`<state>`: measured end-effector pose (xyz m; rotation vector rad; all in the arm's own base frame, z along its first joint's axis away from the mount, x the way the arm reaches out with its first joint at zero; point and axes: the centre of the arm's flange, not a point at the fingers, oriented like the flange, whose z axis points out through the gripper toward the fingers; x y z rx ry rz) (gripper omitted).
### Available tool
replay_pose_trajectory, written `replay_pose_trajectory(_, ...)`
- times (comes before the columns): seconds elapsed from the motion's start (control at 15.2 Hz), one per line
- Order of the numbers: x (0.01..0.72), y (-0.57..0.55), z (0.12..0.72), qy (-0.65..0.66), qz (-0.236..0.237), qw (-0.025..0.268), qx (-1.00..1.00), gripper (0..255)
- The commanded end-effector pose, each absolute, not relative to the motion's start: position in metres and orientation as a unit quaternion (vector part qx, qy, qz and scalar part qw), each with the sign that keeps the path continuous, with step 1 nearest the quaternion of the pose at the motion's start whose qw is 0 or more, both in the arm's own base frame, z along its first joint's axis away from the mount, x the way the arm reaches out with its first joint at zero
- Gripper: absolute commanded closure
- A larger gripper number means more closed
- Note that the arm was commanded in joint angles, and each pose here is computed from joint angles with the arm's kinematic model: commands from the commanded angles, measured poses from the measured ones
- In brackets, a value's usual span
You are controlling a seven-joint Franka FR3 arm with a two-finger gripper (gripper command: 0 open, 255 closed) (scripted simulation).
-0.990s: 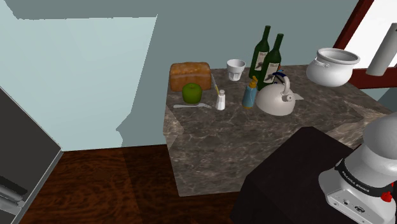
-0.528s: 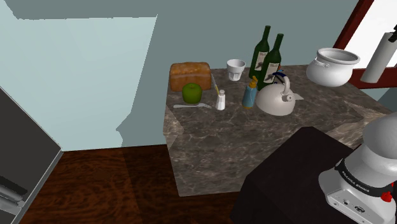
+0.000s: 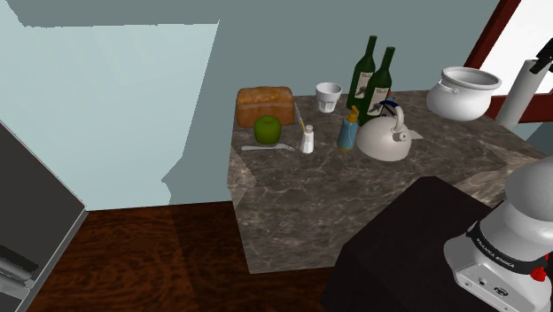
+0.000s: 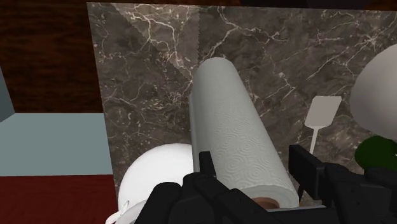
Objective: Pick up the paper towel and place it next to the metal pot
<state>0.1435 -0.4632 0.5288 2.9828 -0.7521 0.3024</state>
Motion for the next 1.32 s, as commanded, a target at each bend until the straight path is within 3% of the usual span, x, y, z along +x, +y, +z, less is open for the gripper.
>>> replay_pose_trajectory(0.0,0.144,-0.463,0.519,-0.243,0.098,0.026,0.965,255)
replay_pose_trajectory(1.25,0.144,-0.463,0.425,-0.243,0.098,0.026,0.965,255)
